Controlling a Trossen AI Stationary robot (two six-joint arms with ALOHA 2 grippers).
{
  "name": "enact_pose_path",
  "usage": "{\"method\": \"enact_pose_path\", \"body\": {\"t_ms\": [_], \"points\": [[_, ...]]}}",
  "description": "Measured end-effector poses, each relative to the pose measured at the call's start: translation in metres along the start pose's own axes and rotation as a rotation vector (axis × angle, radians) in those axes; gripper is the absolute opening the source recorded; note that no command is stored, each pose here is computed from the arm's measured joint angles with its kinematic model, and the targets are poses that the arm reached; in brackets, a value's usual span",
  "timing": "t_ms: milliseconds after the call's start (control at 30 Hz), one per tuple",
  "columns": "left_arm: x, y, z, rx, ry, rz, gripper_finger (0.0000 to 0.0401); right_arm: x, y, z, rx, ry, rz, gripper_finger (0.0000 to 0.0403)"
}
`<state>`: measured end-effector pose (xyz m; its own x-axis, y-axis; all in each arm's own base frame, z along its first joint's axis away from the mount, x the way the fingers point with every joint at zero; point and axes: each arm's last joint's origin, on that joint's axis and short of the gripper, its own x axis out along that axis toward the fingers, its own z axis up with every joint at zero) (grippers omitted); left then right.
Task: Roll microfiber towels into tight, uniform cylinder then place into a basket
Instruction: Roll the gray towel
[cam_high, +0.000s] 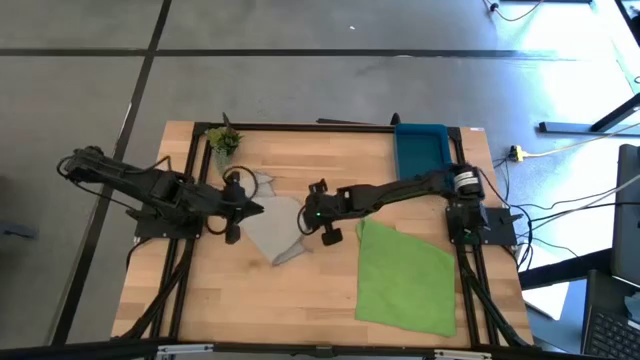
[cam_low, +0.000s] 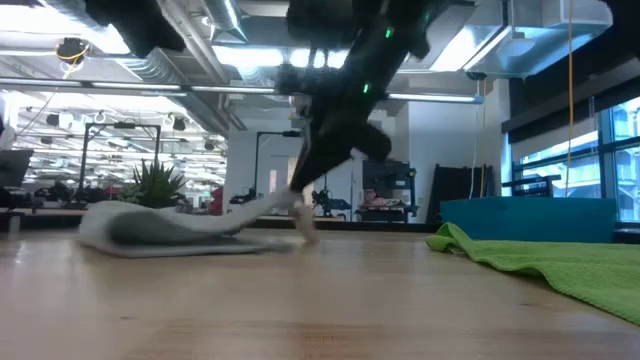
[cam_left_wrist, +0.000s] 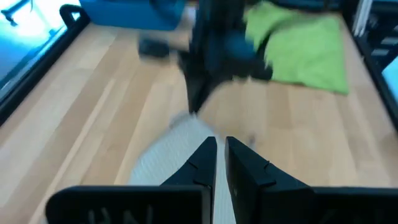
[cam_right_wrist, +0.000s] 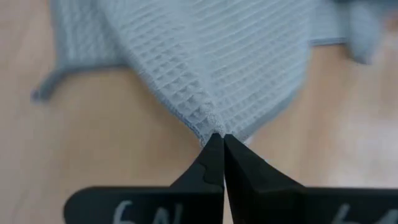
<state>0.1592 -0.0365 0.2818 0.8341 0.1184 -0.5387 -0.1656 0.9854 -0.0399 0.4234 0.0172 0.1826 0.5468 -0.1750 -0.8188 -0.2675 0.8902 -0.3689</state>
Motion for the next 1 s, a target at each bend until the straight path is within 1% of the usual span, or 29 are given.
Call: {"method": "enact_pose_path", "body": {"t_ms": [100, 200, 300, 367, 433, 500, 633, 733, 800, 1000], "points": [[0.011, -0.004, -0.001, 0.015, 0.036, 0.012, 0.0025, -0.021, -0.006, 0.001, -0.001, 0.012, -0.048, 0.0001], [0.022, -0.008, -0.002, 0.025, 0.065, 0.021, 0.0025, -0.039, -0.011, 0.002, 0.001, 0.008, -0.063, 0.0001], [0.033, -0.012, -0.005, 0.021, 0.102, 0.034, 0.0025, -0.052, -0.014, 0.004, 0.003, -0.019, -0.075, 0.0001], [0.041, -0.014, -0.008, 0.023, 0.131, 0.064, 0.0025, -0.057, -0.013, 0.005, -0.005, -0.023, -0.075, 0.0001], [0.051, -0.017, -0.01, 0.013, 0.152, 0.083, 0.0025, -0.061, -0.01, 0.006, -0.015, -0.028, -0.067, 0.0001], [0.062, -0.021, -0.009, 0.002, 0.144, 0.081, 0.0025, -0.062, -0.006, 0.009, -0.037, -0.041, -0.055, 0.0], [0.079, -0.03, -0.006, 0.057, 0.095, 0.04, 0.0025, -0.063, 0.005, 0.013, -0.086, -0.058, -0.023, 0.0], [0.086, -0.034, -0.003, 0.104, 0.061, 0.025, 0.0025, -0.064, 0.009, 0.014, -0.096, -0.06, -0.021, 0.0], [0.089, -0.036, -0.005, 0.121, 0.072, 0.02, 0.0025, -0.064, 0.01, 0.015, -0.096, -0.065, -0.022, 0.0], [0.095, -0.036, -0.006, 0.119, 0.077, 0.042, 0.0025, -0.064, 0.009, 0.015, -0.093, -0.068, -0.028, 0.0]]}}
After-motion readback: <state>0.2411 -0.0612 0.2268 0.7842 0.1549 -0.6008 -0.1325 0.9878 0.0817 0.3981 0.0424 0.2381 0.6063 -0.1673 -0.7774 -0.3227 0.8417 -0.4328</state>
